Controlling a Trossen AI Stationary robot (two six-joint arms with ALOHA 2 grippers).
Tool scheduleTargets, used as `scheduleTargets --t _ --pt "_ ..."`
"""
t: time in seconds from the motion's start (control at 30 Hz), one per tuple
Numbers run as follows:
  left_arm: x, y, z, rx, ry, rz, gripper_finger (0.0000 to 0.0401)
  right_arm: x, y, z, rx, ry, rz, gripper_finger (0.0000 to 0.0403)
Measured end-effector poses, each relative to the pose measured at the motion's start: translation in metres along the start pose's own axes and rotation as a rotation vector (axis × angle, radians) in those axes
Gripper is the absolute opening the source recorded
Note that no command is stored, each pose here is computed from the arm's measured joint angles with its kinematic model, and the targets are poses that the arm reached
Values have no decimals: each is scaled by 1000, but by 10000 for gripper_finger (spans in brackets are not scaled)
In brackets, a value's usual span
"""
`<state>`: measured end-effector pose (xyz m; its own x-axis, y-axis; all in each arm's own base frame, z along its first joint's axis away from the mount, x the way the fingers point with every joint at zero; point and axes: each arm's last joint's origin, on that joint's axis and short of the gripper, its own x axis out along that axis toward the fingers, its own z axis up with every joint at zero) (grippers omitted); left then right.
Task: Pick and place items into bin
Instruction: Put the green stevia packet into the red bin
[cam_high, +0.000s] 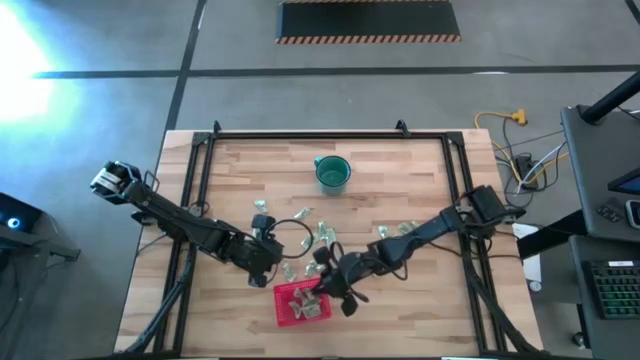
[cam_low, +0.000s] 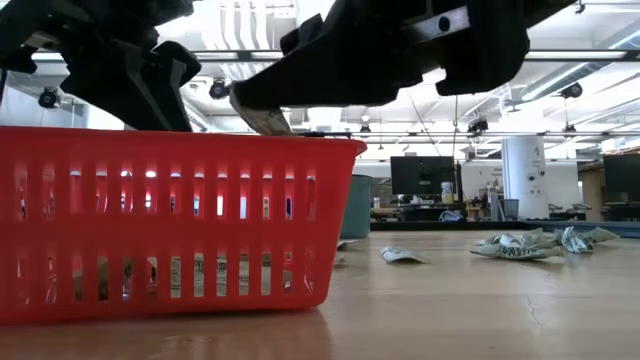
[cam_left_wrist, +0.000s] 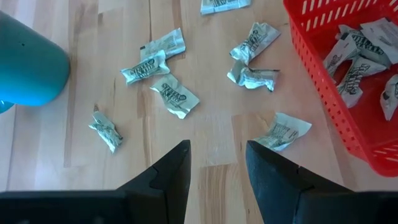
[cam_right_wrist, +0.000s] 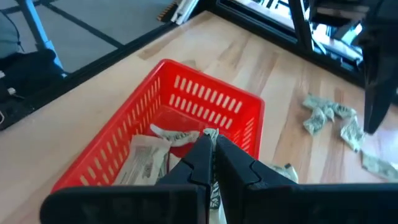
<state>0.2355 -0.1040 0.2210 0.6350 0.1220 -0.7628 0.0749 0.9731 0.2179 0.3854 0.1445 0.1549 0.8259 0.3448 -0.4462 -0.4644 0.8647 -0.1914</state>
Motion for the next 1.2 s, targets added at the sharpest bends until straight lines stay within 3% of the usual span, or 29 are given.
scheduleTargets --t 0.17,0.5,0.7,0.8,0.97,1.2 --pt "0 0 0 -17 -1 0 138 -1 -1 -6 21 8 43 20" --pt "1 0 -1 -34 5 -7 138 -2 -1 -4 26 5 67 122" --pt "6 -1 -16 -102 86 -28 138 -19 -2 9 23 33 77 154" --pt "9 0 -28 -115 145 10 138 -31 -1 16 29 67 86 159" --pt "10 8 -45 -100 231 182 137 -46 1 25 56 101 100 159" --pt "13 22 -63 -160 297 242 136 -55 4 23 75 180 116 160"
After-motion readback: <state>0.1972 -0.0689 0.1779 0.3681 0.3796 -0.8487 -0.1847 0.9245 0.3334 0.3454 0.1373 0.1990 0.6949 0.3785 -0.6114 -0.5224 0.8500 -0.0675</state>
